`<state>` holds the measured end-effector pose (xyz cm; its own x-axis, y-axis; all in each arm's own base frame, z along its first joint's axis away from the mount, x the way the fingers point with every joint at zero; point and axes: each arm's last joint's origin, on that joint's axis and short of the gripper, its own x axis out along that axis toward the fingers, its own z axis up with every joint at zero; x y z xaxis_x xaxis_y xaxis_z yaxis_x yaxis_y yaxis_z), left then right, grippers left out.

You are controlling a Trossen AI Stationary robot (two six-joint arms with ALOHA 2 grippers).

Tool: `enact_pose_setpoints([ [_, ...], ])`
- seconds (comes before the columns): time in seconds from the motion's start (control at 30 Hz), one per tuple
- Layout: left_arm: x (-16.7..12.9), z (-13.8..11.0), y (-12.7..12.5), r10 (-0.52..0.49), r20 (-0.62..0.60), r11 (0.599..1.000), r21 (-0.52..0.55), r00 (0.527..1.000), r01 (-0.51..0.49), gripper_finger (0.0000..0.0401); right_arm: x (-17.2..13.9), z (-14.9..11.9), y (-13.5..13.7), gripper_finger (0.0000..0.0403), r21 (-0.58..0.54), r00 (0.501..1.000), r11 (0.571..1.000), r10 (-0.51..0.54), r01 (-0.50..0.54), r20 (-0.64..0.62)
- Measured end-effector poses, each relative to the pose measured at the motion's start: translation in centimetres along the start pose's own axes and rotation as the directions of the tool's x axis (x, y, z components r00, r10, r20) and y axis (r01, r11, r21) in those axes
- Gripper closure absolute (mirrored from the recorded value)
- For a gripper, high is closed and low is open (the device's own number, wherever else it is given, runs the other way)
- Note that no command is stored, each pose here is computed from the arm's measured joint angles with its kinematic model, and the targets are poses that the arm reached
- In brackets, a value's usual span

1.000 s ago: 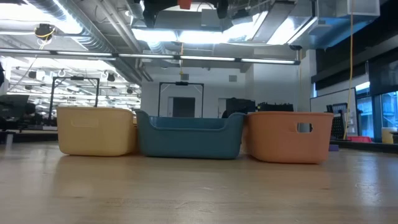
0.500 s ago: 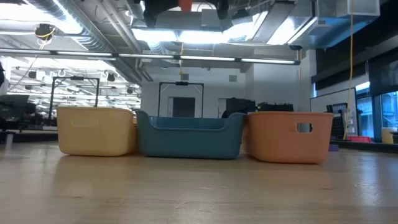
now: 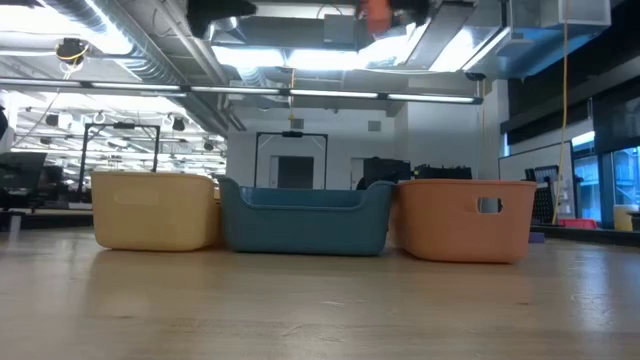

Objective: Sort & place blocks by color
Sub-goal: Put the top left orange game piece into the orange bin

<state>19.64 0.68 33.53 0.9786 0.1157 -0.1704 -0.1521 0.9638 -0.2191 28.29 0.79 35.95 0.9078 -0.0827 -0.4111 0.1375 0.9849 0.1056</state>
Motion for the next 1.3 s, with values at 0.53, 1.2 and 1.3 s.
enact_pose_setpoints([
  [0.53,-3.6,-1.2,-0.7,-0.013,0.167,0.998,-0.056,0.986,0.023,0.0189,-4.5,-5.7,1.7,0.0257,0.174,0.972,0.979,0.063,-0.103,0.226],
  [1.2,-3.6,-1.1,-0.6,0.036,0.181,0.998,-0.061,0.983,-0.025,0.0189,1.1,-6.0,3.4,0.0256,0.119,0.946,0.992,0.003,0.038,-0.324],
  [1.3,-3.6,-1.1,-0.6,0.037,0.180,0.998,-0.061,0.983,-0.027,0.0189,3.9,-8.3,3.8,0.0256,0.158,0.887,0.984,-0.002,0.084,-0.462],
])
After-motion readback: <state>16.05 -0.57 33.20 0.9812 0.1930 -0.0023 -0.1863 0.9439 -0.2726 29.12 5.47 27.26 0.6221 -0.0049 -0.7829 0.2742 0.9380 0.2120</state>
